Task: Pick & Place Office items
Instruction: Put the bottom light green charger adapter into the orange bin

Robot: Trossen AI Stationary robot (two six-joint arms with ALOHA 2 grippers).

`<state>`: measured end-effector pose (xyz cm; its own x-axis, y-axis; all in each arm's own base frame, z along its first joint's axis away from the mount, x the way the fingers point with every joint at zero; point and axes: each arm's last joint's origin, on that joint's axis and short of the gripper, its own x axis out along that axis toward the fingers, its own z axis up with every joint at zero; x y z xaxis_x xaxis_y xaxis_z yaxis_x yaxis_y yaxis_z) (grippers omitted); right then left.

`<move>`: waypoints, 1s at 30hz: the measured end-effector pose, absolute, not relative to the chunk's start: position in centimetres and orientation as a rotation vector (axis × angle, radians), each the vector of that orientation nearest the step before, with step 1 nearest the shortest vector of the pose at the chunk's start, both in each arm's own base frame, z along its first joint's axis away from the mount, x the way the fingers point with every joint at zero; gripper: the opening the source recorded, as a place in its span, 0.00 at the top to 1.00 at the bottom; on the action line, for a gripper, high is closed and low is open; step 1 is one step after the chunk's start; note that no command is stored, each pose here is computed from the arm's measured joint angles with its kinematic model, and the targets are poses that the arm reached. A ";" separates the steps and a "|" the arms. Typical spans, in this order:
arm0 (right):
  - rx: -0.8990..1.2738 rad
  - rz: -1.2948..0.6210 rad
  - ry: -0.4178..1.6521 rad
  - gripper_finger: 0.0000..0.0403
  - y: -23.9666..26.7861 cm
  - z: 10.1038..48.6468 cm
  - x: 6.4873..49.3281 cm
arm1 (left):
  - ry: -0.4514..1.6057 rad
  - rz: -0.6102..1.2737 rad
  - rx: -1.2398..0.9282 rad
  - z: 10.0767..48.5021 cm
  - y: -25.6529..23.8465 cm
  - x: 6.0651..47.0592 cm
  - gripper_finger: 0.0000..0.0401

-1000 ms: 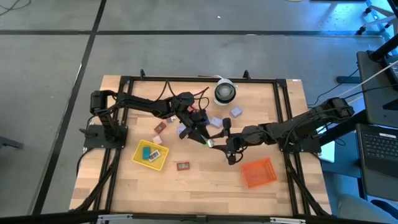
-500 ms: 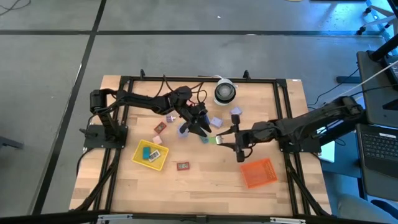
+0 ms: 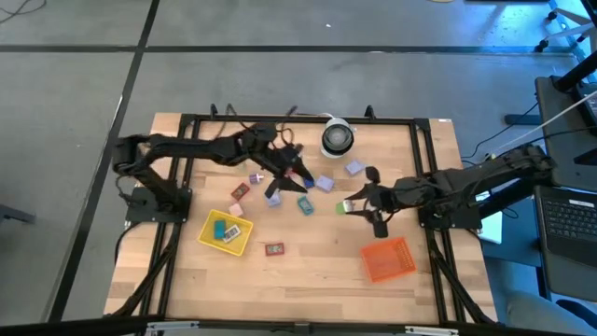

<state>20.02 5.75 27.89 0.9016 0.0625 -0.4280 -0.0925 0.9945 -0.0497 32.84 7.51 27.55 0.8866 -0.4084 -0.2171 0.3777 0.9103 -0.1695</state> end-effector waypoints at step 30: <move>0.420 0.250 0.455 0.63 4.6 18.3 13.7 | 0.093 -0.153 -0.189 24.7 1.9 19.4 0.51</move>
<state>13.72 4.60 18.27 0.8704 0.3235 -0.3712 -0.1394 0.8850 0.4442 19.41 1.89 24.74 0.9841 -0.1596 -0.0775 0.1421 0.9706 -0.1942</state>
